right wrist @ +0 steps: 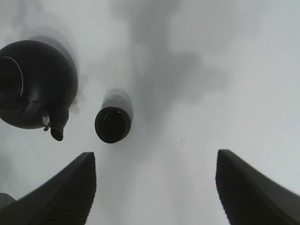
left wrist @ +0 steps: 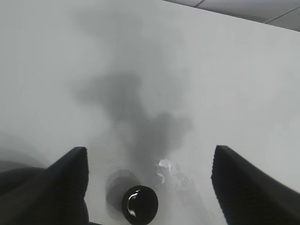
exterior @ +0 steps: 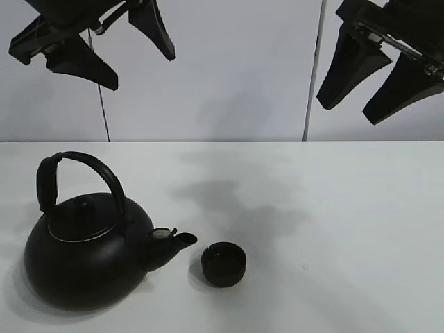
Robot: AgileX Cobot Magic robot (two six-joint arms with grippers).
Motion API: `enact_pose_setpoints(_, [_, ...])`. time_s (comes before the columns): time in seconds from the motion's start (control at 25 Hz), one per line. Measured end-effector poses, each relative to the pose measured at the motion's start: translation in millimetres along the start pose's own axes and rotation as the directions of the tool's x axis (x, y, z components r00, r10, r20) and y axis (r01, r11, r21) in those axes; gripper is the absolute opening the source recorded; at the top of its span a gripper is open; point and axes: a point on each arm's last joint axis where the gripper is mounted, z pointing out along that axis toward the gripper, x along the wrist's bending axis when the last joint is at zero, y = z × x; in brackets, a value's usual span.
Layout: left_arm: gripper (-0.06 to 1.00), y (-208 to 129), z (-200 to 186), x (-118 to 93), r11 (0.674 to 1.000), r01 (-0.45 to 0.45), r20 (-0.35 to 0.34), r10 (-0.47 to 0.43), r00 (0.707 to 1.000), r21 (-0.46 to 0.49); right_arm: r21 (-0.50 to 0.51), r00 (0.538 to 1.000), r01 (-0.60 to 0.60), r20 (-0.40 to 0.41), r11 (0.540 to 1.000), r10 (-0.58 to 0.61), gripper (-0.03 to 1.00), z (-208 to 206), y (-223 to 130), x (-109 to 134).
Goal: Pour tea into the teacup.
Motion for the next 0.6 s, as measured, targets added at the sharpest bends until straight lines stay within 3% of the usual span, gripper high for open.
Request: enact_pose_setpoints(0.6, [0.53, -1.2, 0.0, -1.6, 1.0, 0.01, 0.017, -0.01, 1.0, 0.013, 0.0, 1.0, 0.0, 0.0, 1.0, 0.0, 0.49, 0.0, 0.0, 0.0])
